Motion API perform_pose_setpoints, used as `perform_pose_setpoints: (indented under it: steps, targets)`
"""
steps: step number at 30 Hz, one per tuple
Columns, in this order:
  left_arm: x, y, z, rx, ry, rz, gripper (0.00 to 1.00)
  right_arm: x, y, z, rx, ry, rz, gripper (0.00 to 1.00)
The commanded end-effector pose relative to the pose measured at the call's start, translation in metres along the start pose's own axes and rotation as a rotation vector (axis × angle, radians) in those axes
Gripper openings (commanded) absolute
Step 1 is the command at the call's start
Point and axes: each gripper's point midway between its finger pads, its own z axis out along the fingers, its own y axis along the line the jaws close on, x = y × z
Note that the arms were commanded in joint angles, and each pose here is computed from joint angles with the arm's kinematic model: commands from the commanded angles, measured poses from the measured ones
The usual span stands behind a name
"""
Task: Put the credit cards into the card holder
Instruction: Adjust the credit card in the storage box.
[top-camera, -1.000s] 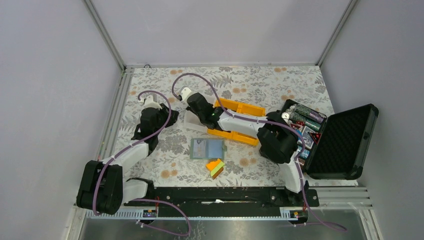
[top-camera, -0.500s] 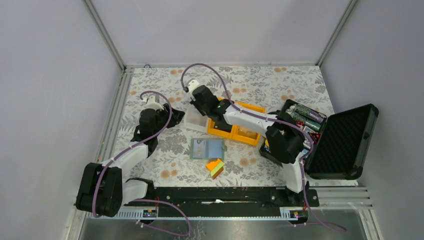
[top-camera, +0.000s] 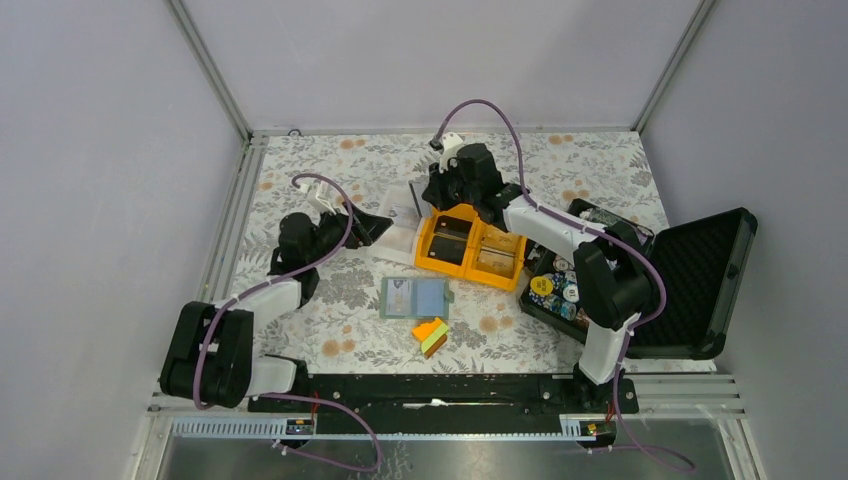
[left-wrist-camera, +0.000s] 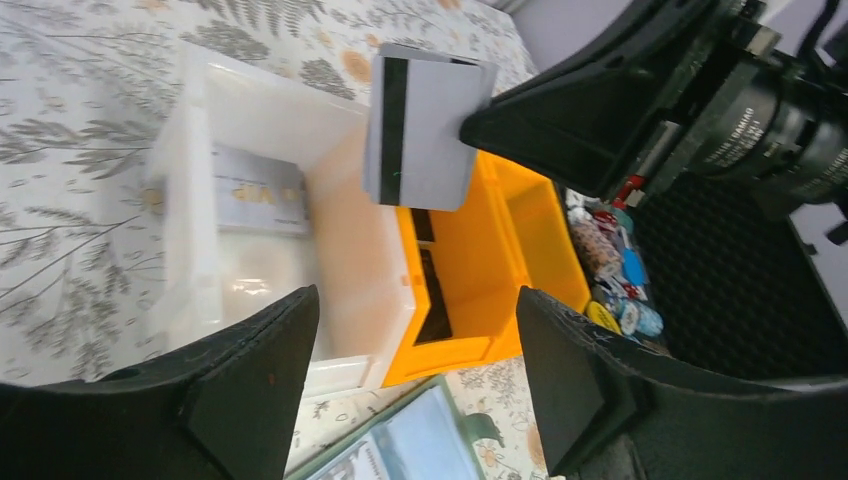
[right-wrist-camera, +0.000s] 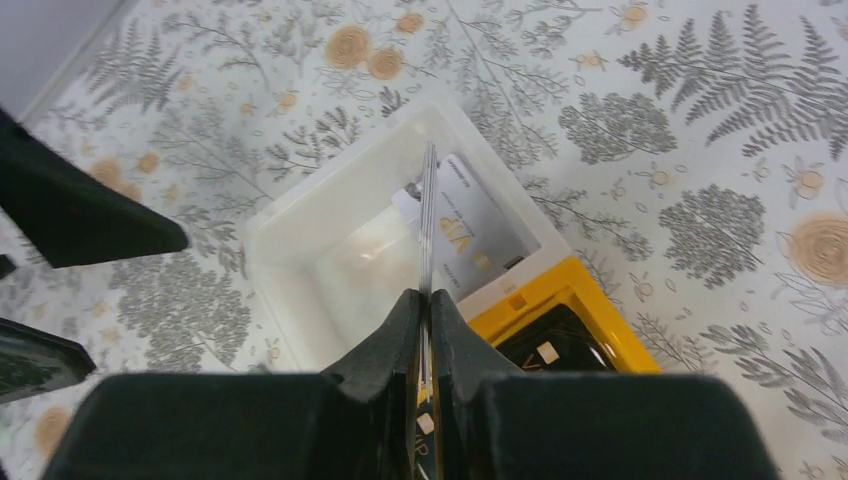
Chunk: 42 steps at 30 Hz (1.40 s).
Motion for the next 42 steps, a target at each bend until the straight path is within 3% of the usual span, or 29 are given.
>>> perform_pose_setpoints:
  steps: [1,6,15,26,31,42]
  targets:
    - [-0.029,-0.046,0.007,0.228,-0.055,0.075,0.77,-0.041,0.047,-0.024,-0.254,-0.114,0.005,0.00]
    - [-0.038,-0.056,0.010,0.271,-0.056,0.101,0.79,-0.039,0.057,-0.035,-0.380,-0.102,-0.004,0.00]
    - [-0.065,-0.037,0.013,0.167,-0.092,0.147,0.79,-0.040,0.071,-0.048,-0.522,-0.089,-0.030,0.00]
    - [-0.049,-0.047,0.016,0.277,-0.001,0.150,0.77,-0.057,0.079,-0.056,-0.562,-0.105,0.001,0.00]
    - [-0.050,-0.045,0.019,0.281,-0.010,0.149,0.57,-0.055,0.077,-0.053,-0.556,-0.094,-0.005,0.00]
    - [-0.053,-0.049,0.023,0.317,-0.013,0.144,0.38,-0.053,0.078,-0.052,-0.569,-0.073,-0.008,0.00]
